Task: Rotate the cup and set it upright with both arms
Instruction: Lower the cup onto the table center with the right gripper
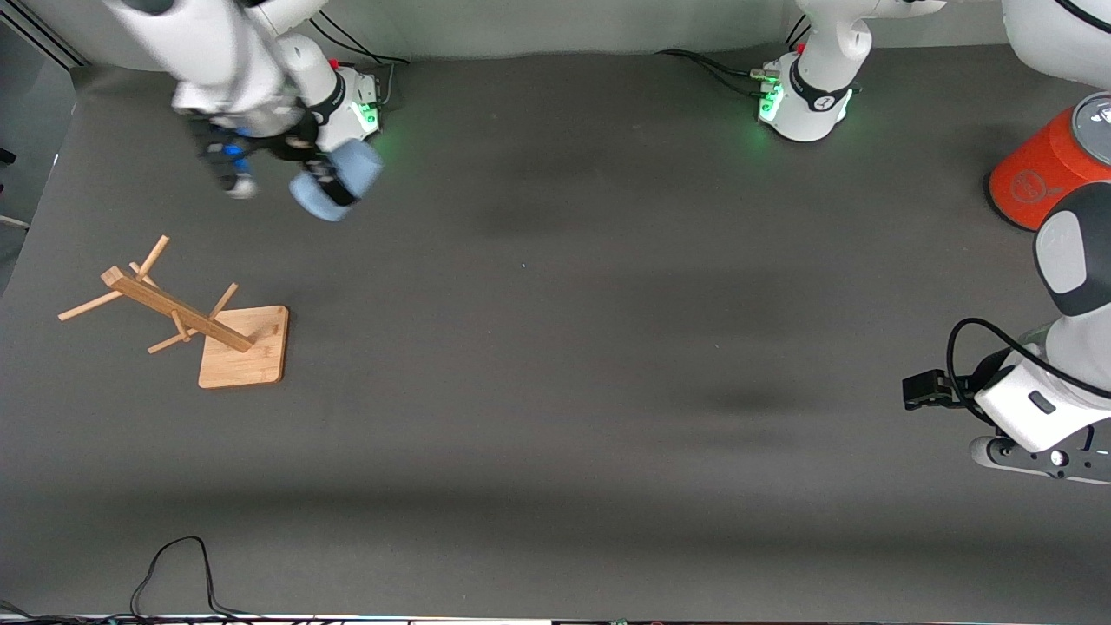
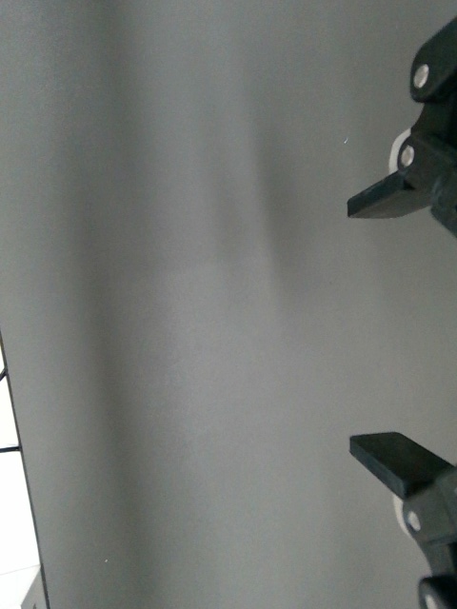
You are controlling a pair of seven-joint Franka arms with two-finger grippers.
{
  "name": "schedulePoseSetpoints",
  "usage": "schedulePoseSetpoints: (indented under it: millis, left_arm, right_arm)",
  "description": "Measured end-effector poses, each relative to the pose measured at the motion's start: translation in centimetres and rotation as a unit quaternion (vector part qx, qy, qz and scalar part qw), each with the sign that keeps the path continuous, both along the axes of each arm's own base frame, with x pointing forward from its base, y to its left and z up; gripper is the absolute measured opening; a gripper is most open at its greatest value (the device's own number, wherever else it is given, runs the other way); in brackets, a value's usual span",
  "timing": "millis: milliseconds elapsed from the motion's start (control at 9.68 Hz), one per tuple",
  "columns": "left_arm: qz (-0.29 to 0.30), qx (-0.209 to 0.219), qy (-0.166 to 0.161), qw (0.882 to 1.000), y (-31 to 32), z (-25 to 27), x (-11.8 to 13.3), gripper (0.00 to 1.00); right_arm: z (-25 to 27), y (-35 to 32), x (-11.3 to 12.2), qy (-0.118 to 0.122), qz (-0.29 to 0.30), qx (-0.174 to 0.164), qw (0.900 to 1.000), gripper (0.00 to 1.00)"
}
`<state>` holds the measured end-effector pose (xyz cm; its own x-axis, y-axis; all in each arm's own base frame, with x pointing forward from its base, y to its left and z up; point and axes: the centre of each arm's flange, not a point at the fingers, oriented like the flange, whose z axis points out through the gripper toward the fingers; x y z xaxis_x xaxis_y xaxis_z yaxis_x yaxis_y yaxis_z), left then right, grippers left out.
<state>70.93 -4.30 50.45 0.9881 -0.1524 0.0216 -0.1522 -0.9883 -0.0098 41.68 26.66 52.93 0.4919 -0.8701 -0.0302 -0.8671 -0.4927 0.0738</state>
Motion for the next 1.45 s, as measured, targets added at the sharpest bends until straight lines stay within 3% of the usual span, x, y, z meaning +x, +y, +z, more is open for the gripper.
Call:
schedulePoseSetpoints:
  millis: [310,620,1033,1446]
  left_arm:
    - [0.000,0.000,0.001,1.000,0.1,-0.1,0.0,1.00]
    - [0.000,0.000,0.001,1.000,0.0,-0.1,0.0,1.00]
    - [0.000,0.000,0.001,1.000,0.0,-0.2,0.0,1.00]
    - [0.000,0.000,0.002,1.000,0.0,-0.2,0.0,1.00]
  right_arm:
    - [-4.2,13.7,2.2,-0.009,-0.072,-0.033,0.997,0.81]
    - [-11.1,24.3,1.7,-0.022,-0.126,-0.060,0.990,0.81]
    - [-21.3,30.9,1.3,-0.030,-0.186,-0.096,0.977,0.81]
    - [-28.6,32.5,1.7,-0.042,-0.234,-0.102,0.966,0.81]
